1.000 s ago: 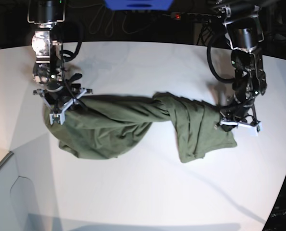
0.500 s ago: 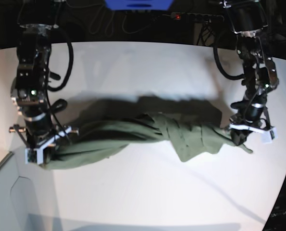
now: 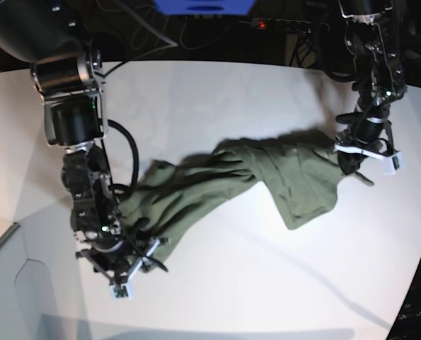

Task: Layout the t-shirt on the table in an organized manner, then fold the t-shirt properly
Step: 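Regrasp a shirt edge with the left gripper while the right holds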

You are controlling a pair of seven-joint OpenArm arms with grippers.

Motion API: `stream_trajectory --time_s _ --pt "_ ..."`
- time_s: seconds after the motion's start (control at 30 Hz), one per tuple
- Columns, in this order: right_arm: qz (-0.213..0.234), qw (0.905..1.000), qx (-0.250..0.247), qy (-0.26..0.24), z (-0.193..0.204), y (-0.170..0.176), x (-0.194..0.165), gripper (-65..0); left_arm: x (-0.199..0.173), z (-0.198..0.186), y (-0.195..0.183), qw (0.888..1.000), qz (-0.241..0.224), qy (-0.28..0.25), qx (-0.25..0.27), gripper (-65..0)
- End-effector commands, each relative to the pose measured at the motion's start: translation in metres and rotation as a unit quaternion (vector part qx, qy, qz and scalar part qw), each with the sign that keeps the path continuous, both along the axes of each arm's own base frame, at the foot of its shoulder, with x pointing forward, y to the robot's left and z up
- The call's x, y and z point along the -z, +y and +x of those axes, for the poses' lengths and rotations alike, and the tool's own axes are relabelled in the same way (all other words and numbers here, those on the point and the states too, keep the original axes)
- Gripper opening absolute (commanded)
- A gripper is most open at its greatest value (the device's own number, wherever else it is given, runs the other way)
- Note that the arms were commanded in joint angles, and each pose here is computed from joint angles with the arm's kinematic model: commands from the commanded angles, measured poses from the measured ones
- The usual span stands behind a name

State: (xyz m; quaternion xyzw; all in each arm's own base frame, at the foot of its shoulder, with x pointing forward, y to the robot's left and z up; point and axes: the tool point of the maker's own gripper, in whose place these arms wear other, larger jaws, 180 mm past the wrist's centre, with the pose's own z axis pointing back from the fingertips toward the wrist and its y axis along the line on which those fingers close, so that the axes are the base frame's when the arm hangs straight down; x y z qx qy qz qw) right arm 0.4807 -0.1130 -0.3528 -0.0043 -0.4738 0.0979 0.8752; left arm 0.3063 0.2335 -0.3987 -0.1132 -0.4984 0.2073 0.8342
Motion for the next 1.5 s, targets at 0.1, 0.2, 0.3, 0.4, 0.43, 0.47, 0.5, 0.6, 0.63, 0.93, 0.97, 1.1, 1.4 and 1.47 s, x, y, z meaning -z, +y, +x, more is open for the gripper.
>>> stream_trajectory --time_s 0.1,0.2,0.3,0.4,0.43,0.47,0.5,0.6,0.63,0.93,0.97,1.1,1.4,1.47 --pt "0.010 0.9974 -0.006 -0.071 -0.007 0.008 -0.038 -21.9 -0.018 0.009 0.004 1.000 0.007 -0.030 0.000 -64.9" --pt "0.017 0.9958 -0.003 -0.089 -0.036 0.006 -0.043 -21.7 -0.018 0.010 0.003 0.999 0.006 -0.032 0.000 -64.9" --pt "0.022 0.9964 -0.006 -0.082 -0.067 0.010 -0.032 -21.7 -0.020 0.013 0.003 0.999 0.006 -0.035 0.000 -64.9" --pt "0.024 0.9985 -0.006 -0.049 -0.096 0.011 -0.005 -21.7 -0.020 0.013 0.004 0.999 0.007 -0.035 0.000 -64.9" --pt "0.024 0.9990 -0.008 -0.037 -0.105 0.013 0.005 -21.7 -0.021 0.013 0.004 0.999 0.007 -0.036 0.000 -64.9" --pt "0.026 0.9993 -0.009 -0.026 -0.113 0.014 0.013 -21.7 -0.021 0.013 0.004 0.999 0.007 -0.036 0.000 -64.9" --pt "0.031 0.9993 -0.008 -0.017 -0.119 0.017 0.019 -21.7 -0.021 0.013 0.004 0.999 0.007 -0.036 0.000 -64.9" --pt "0.045 0.9989 -0.004 0.012 -0.130 0.027 0.040 -21.7 -0.022 0.014 0.004 0.999 0.007 -0.037 0.000 -64.9" --pt "0.045 0.9987 -0.005 0.022 -0.133 0.028 0.047 -21.7 -0.022 0.014 0.004 0.999 0.007 -0.037 0.000 -64.9" --pt "0.047 0.9946 -0.004 0.092 -0.134 0.035 0.096 -21.7 -0.020 0.014 0.004 0.999 0.006 -0.035 0.000 -64.9" --pt "0.046 0.9941 -0.003 0.098 -0.133 0.035 0.100 -21.8 -0.020 0.014 0.003 0.999 0.005 -0.035 0.000 -64.9" --pt "0.054 0.9918 -0.006 0.116 -0.132 0.044 0.110 -25.2 -0.020 0.014 0.003 0.999 0.005 -0.035 0.000 -64.9" --pt "0.055 0.9950 -0.003 0.084 -0.122 0.040 0.088 -65.0 -0.021 0.013 0.004 0.999 0.008 -0.036 0.001 -64.9" --pt "0.046 0.9977 -0.003 0.049 -0.122 0.029 0.065 -65.0 -0.024 0.014 0.004 0.999 0.009 -0.040 0.002 -64.9"
